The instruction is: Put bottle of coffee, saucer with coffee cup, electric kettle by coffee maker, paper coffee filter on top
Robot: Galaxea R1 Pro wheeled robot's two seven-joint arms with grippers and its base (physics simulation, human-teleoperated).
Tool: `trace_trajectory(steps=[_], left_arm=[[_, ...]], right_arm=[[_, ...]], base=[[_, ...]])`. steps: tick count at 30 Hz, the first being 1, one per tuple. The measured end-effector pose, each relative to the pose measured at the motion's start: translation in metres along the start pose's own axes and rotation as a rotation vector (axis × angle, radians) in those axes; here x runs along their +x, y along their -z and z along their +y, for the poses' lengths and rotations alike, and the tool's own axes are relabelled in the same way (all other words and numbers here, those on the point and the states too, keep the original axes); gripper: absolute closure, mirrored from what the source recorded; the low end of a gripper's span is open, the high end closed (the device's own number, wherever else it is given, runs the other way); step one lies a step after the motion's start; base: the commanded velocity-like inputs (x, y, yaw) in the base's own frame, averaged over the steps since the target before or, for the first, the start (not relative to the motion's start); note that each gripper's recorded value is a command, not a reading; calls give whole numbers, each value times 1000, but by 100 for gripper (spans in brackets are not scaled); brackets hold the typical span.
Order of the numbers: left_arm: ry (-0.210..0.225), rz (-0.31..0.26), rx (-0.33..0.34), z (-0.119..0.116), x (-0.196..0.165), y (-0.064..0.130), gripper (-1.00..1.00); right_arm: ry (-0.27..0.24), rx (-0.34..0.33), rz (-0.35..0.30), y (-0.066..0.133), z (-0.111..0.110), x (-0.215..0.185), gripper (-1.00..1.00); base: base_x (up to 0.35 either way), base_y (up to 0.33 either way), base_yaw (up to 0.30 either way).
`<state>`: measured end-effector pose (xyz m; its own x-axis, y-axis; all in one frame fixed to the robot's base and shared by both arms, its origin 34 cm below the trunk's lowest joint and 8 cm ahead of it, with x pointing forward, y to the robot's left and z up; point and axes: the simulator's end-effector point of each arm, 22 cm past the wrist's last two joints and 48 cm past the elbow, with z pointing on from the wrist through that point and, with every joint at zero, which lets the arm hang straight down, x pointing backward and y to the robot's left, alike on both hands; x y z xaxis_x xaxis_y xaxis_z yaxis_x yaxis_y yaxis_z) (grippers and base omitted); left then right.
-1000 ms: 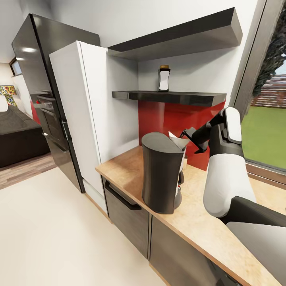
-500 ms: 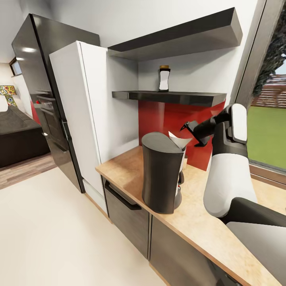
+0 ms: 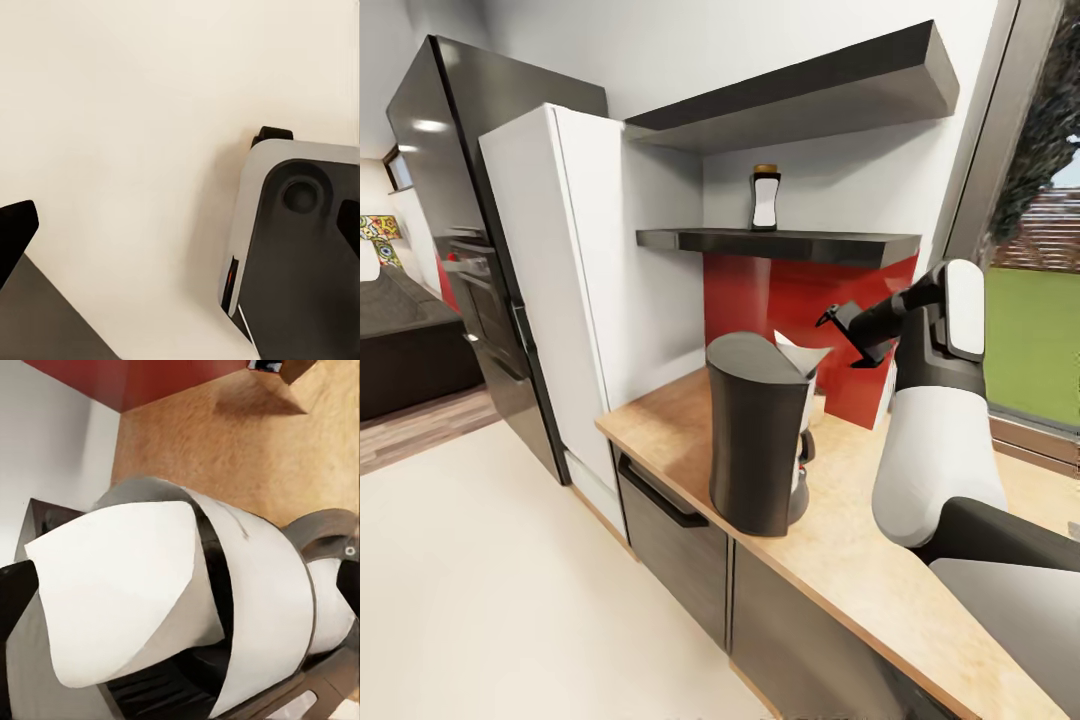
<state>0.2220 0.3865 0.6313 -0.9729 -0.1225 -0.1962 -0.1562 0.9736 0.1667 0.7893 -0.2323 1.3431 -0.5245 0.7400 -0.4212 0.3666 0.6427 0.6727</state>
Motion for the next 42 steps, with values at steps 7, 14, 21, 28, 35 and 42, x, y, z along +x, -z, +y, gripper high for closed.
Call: trace_trajectory(steps=[7, 14, 21, 28, 35, 42], left_arm=[[1, -1, 0, 0, 0, 0, -100], [9, -5, -3, 1, -1, 0, -100], [9, -7, -6, 4, -4, 0, -100], [9, -11, -6, 4, -5, 0, -100], [10, -15, -6, 3, -6, 0, -100], [10, -16, -5, 2, -7, 0, -100]], right_arm=[[0, 1, -1, 0, 0, 0, -100], [2, 3, 6, -2, 0, 2, -100], [4, 4, 15, -5, 0, 6, -100], [-1, 74, 106, -38, -34, 40, -100], [-4, 256, 396, -104, -110, 146, -100], [8, 336, 542, -120, -138, 201, -100]], base=[[-209, -202, 0], [-321, -37, 0], [-339, 67, 0], [-257, 73, 0], [-24, 6, 0], [-118, 43, 0]])
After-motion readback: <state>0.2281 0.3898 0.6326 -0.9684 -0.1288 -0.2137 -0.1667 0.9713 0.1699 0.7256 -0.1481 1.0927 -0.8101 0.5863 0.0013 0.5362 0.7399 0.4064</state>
